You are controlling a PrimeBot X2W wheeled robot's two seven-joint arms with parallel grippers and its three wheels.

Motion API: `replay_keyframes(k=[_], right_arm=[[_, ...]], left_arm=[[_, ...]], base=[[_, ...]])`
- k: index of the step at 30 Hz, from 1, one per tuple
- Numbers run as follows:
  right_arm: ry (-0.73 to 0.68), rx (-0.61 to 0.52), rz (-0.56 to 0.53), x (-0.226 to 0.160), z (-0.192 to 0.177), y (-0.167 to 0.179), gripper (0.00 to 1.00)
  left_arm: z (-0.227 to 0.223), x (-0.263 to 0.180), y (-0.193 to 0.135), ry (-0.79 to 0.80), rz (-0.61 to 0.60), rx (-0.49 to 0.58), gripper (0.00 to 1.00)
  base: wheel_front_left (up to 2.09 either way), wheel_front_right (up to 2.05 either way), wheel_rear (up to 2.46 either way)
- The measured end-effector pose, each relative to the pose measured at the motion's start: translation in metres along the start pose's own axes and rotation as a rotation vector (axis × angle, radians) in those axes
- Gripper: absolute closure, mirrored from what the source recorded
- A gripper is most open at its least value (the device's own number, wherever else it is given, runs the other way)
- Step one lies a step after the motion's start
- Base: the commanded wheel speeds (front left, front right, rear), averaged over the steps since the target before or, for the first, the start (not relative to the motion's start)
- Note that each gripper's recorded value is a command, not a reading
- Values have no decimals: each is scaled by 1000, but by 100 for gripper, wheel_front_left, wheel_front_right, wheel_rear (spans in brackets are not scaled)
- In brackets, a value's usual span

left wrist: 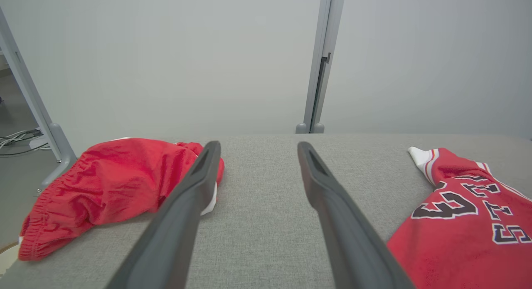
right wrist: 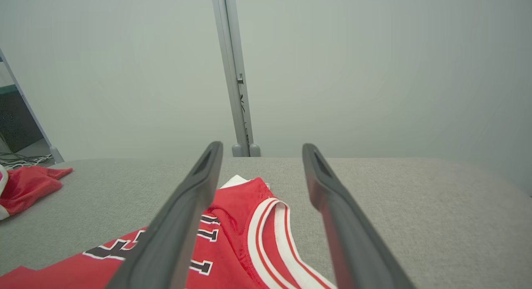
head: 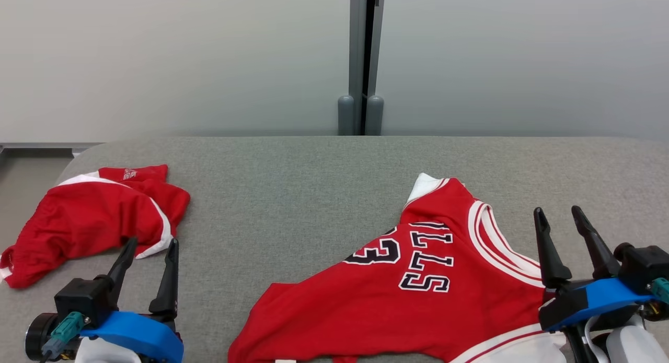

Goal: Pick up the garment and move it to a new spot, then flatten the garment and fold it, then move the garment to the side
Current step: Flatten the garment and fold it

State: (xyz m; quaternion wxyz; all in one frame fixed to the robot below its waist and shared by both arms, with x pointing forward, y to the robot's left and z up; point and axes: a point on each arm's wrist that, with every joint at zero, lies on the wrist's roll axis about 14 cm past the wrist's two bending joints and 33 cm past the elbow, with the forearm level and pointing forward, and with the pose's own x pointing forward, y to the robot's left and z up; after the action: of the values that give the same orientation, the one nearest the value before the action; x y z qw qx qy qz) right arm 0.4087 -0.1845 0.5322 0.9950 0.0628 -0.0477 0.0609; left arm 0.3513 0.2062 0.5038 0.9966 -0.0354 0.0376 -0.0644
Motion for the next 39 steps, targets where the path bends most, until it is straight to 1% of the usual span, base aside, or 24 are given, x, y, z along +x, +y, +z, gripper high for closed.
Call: replay_keyframes(k=[3,7,11,14,24,35,38,39], right_arm=[[-7,5,6,-7,-1,4,0],[31,21,9,-21,-17,9,0],[42,26,9,-30,-23,11,0],[51,27,2,-32,-27,9,0],[37,19,-3,-23,-22,6,0],[37,14,-2,-23,-21,5,0],[43,35,0,-23,-23,7,0],[65,56,-7,-23,-25,6,0]], left_arm=[[1,7,0,-20,34,-9,0],[-5,11,4,-24,81,-32,0],[-16,10,-2,-10,64,-33,0],[-14,12,-3,-26,57,-19,0],[-14,12,-1,-47,54,-8,0],[-18,10,-2,-46,45,-7,0],[-19,9,-4,-45,36,-4,0],[-21,8,-6,-41,24,-4,0]], base=[[0,0,0],[0,0,0],[0,0,0],[0,0,0],[0,0,0],[0,0,0],[0,0,0],[0,0,0]])
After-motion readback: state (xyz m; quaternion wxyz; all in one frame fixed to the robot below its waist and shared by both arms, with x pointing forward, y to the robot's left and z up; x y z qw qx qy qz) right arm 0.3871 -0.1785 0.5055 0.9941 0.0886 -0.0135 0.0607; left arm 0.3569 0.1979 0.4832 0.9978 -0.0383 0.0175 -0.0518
